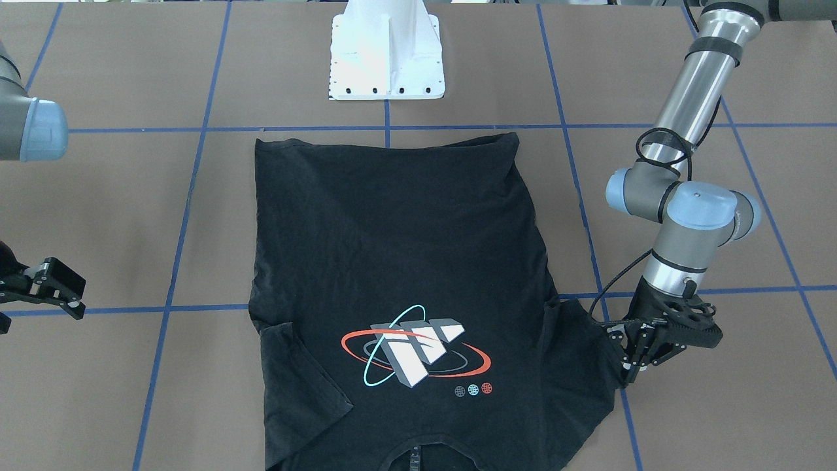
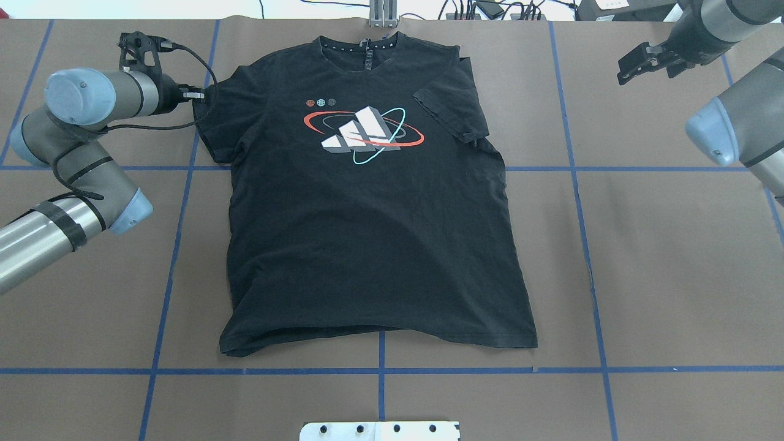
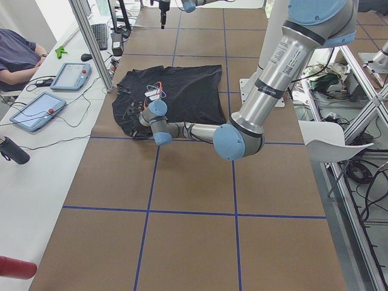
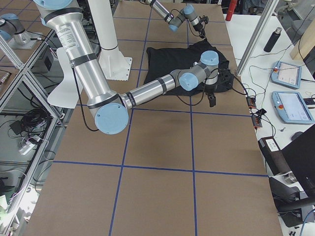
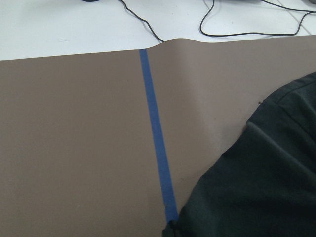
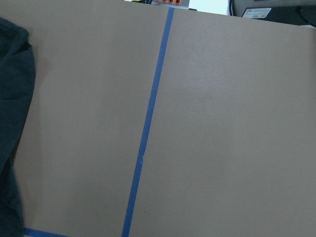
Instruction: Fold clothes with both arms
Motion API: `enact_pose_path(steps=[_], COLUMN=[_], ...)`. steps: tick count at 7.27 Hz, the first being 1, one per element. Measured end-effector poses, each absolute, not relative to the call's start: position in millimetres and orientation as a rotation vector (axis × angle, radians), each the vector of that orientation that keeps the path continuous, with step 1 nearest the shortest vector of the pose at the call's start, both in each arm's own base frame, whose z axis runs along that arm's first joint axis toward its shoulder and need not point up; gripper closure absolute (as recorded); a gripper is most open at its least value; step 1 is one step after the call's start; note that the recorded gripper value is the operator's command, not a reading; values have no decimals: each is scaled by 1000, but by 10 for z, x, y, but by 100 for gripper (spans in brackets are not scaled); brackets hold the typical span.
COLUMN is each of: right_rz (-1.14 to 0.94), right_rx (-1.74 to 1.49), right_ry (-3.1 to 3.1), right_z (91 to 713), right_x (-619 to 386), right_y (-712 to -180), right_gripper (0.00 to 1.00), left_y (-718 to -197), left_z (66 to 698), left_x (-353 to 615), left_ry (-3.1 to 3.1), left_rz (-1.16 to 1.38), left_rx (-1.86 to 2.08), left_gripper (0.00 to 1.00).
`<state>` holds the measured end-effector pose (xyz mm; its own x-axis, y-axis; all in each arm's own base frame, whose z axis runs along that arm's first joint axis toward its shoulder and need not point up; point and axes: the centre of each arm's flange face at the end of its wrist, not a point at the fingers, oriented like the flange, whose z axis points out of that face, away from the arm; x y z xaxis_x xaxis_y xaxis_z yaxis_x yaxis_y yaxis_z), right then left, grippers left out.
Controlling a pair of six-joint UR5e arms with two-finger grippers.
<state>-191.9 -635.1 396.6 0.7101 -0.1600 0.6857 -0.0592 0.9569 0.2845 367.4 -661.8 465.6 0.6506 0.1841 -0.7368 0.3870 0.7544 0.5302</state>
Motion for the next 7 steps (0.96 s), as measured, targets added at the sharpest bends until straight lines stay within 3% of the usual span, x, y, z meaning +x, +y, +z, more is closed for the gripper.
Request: enact_pose_path(steps=[4,7], right_rz=[-48,-46], right_rx=[294,292], right_ry=[-782,-782], right_z=[3977,3984], right_x=[-1915,-1915], right_y=[-6344,-6336], right_gripper=[0,0], left_y=[-6731,-6770], left_z=[3851,3012], left_x=[3527,4151], left_ry=[917,913], left_rz=[-115,-174], left_rx=[667,578], left_gripper=[100,100])
